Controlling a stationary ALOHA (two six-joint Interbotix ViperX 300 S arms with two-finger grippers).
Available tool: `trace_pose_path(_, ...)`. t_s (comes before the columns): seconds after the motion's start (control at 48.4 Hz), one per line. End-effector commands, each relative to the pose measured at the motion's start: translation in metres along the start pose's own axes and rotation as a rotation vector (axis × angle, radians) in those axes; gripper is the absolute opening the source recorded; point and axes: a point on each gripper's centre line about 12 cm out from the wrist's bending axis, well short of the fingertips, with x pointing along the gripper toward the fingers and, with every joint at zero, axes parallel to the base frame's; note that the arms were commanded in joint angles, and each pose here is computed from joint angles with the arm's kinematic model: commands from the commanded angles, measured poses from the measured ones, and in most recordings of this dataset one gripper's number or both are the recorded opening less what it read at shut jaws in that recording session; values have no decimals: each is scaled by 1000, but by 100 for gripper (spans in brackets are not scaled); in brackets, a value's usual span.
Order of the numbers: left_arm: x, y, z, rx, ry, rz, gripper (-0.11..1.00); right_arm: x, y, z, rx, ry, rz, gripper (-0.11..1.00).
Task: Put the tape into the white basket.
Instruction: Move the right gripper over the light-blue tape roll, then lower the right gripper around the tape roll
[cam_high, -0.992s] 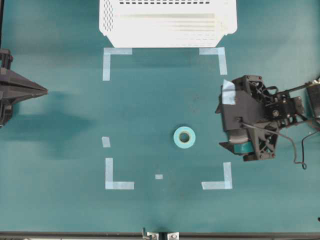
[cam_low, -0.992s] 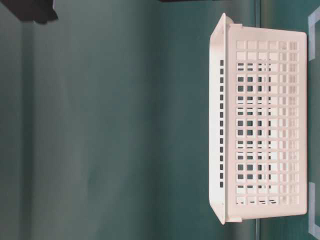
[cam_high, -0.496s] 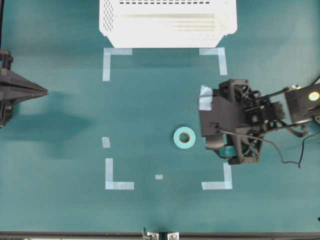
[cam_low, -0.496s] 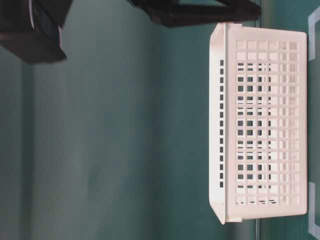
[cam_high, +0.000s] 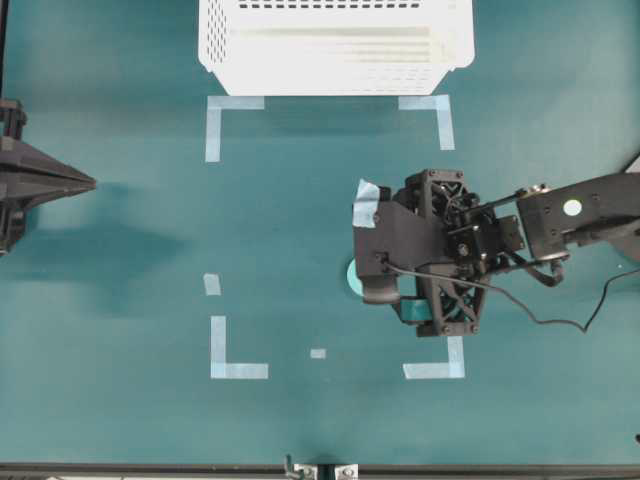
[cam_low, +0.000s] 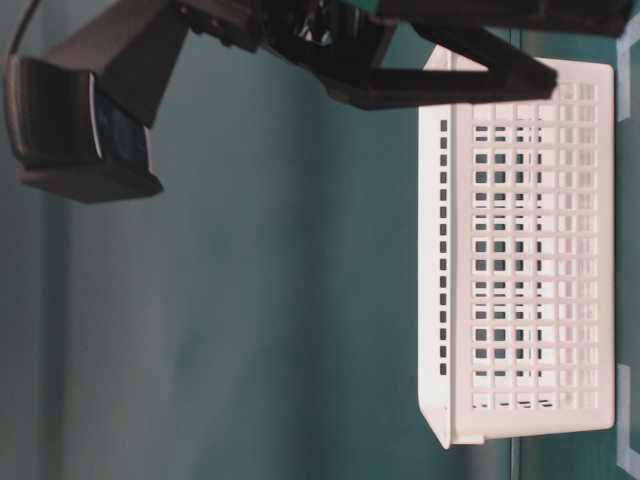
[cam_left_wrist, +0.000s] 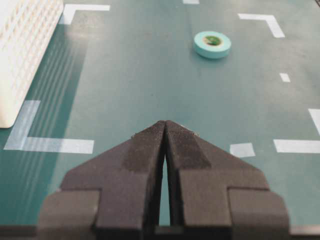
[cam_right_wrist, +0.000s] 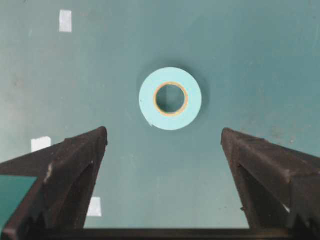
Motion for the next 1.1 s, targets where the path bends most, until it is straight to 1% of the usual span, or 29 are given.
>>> trace_pose_path(0.0,1,-1,5,1,-12,-3,-11,-6,4,9,23,-30,11,97)
trace_pose_path(0.083,1,-1,5,1,-14,-3,-11,-2,2,9,55,-24,6,97)
trace_pose_path(0.269,1,-1,5,1,-12,-3,-11,6,0,9,92,-8,-3,97)
trace_pose_path(0.744,0,0,3,1,-14,-3,-11,24,-4,12,107,18,-22,95)
trace_pose_path(1.075,0,0,1,1,-24,-3,-11,31,-5,11,105,24,-24,99)
